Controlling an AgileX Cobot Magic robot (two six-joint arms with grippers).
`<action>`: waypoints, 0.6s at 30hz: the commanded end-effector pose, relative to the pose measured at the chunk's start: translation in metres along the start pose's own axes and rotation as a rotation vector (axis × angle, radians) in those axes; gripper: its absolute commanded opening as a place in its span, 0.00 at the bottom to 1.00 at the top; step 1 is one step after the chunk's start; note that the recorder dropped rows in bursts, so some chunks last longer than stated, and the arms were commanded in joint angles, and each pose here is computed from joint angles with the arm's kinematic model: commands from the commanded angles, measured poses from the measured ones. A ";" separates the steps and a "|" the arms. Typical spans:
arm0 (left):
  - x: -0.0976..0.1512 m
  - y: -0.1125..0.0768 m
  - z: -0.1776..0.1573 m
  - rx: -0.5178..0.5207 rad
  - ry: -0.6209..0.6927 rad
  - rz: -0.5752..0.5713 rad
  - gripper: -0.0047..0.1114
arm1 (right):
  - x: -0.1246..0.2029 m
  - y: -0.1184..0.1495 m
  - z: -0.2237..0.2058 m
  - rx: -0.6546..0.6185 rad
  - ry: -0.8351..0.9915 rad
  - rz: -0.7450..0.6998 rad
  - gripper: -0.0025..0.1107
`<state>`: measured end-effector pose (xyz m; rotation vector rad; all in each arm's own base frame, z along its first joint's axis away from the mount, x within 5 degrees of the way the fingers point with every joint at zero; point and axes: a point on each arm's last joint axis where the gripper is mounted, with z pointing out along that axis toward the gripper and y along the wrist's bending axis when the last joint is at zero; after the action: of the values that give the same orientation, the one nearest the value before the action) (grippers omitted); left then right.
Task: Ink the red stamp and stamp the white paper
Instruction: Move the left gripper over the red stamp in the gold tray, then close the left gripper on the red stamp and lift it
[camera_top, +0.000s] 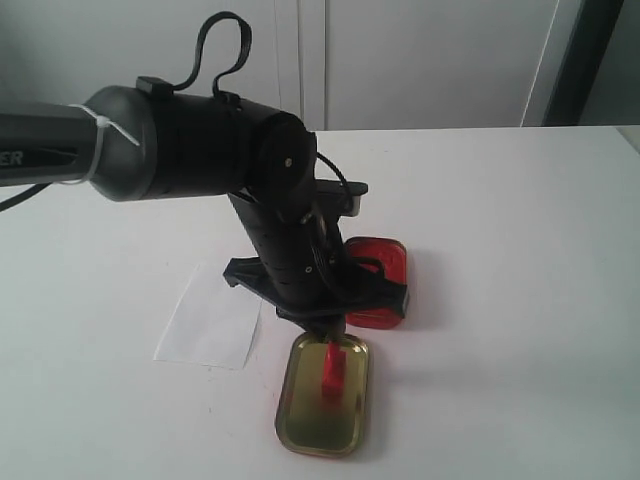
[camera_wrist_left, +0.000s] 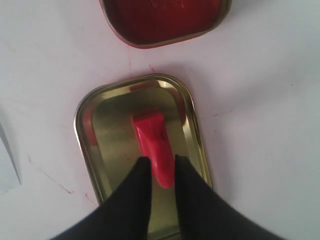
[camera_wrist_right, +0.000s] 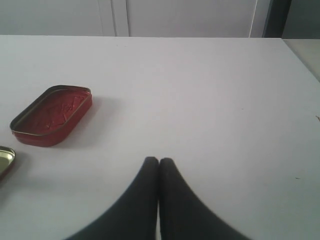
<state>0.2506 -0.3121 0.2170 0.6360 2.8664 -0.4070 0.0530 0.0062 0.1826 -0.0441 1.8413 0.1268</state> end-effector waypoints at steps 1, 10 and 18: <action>0.001 0.000 0.006 -0.010 0.018 -0.003 0.37 | 0.000 0.000 0.000 0.003 -0.013 0.006 0.02; 0.001 0.002 0.027 -0.027 0.050 -0.009 0.45 | 0.000 0.000 0.000 0.003 -0.013 0.006 0.02; 0.001 0.003 0.033 -0.033 0.066 -0.012 0.45 | 0.000 0.000 0.000 0.003 -0.013 0.006 0.02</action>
<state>0.2563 -0.3180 0.1827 0.6456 2.9230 -0.3430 0.0530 0.0062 0.1826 -0.0441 1.8413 0.1268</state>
